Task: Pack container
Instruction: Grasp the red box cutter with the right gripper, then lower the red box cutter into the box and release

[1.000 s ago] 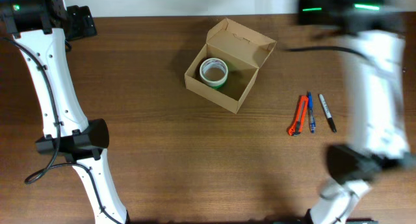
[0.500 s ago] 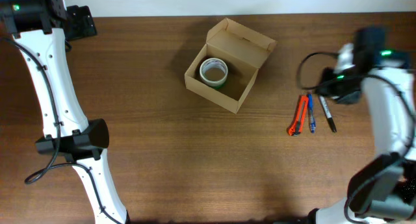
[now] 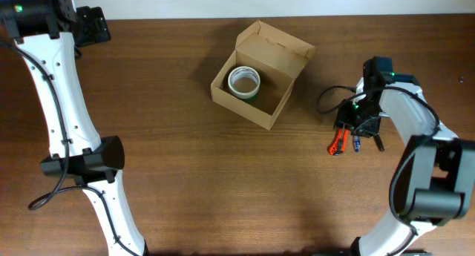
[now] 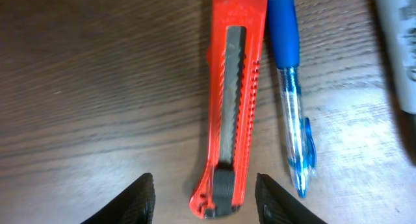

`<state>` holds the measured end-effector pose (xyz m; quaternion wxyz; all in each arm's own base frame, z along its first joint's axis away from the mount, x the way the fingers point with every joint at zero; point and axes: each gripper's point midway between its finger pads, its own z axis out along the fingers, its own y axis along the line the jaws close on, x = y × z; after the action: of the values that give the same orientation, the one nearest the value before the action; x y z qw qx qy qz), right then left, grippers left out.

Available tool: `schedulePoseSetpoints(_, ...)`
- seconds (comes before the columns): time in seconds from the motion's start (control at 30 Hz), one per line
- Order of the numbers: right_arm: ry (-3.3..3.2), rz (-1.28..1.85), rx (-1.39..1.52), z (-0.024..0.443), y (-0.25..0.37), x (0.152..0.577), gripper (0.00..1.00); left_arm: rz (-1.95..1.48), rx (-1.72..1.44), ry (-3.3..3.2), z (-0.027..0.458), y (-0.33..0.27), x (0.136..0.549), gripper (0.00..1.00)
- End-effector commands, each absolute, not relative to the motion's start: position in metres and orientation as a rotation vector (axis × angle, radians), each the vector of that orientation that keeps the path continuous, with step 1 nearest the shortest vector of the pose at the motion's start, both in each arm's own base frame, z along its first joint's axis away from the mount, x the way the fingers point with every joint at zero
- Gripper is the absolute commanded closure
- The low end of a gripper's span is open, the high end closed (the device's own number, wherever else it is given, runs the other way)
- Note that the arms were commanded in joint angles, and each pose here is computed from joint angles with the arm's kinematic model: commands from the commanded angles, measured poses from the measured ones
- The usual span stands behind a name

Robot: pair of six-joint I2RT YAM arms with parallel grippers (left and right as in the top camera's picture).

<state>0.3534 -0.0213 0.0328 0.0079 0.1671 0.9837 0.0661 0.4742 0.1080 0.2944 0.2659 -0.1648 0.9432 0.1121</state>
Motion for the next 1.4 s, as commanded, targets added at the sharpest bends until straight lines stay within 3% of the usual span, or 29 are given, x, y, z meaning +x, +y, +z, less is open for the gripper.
schedulePoseSetpoints(0.0,3.117,0.151,0.556,0.015,-0.028,0.348,0.49,0.296,-0.437,2.535,0.302,0.108,0.470,0.00)
schedulePoseSetpoints(0.27,3.153,0.126,0.573,-0.010,-0.032,0.348,0.49,0.296,-0.436,2.536,0.302,0.108,0.470,0.00)
schedulePoseSetpoints(0.33,3.165,0.125,0.577,-0.014,-0.032,0.347,0.60,0.296,-0.437,2.535,0.302,0.108,0.470,0.00)
schedulePoseSetpoints(0.4,3.171,0.125,0.580,-0.017,-0.032,0.346,0.85,0.296,-0.436,2.536,0.302,0.108,0.470,0.00)
schedulePoseSetpoints(0.47,3.166,0.123,0.591,-0.017,-0.032,0.347,0.93,0.296,-0.437,2.535,0.302,0.108,0.470,0.00)
schedulePoseSetpoints(0.7,3.108,0.120,0.589,0.005,-0.035,0.369,0.96,0.296,-0.437,2.535,0.302,0.108,0.470,0.00)
schedulePoseSetpoints(0.83,2.990,0.110,0.513,0.064,-0.042,0.406,0.96,0.296,-0.437,2.535,0.302,0.108,0.470,0.00)
schedulePoseSetpoints(0.9,2.873,0.102,0.404,0.130,-0.045,0.434,0.96,0.296,-0.437,2.535,0.302,0.108,0.470,0.00)
schedulePoseSetpoints(0.93,2.756,0.095,0.310,0.199,-0.043,0.453,0.96,0.296,-0.437,2.535,0.302,0.108,0.470,0.00)
schedulePoseSetpoints(1.1,2.506,0.089,0.157,0.315,-0.020,0.466,0.96,0.296,-0.437,2.535,0.302,0.108,0.470,0.00)
schedulePoseSetpoints(1.23,2.410,0.130,0.029,0.356,0.025,0.463,0.96,0.296,-0.436,2.536,0.302,0.108,0.470,0.00)
schedulePoseSetpoints(1.37,2.442,0.192,-0.167,0.345,0.086,0.456,0.96,0.296,-0.437,2.535,0.302,0.108,0.470,0.00)
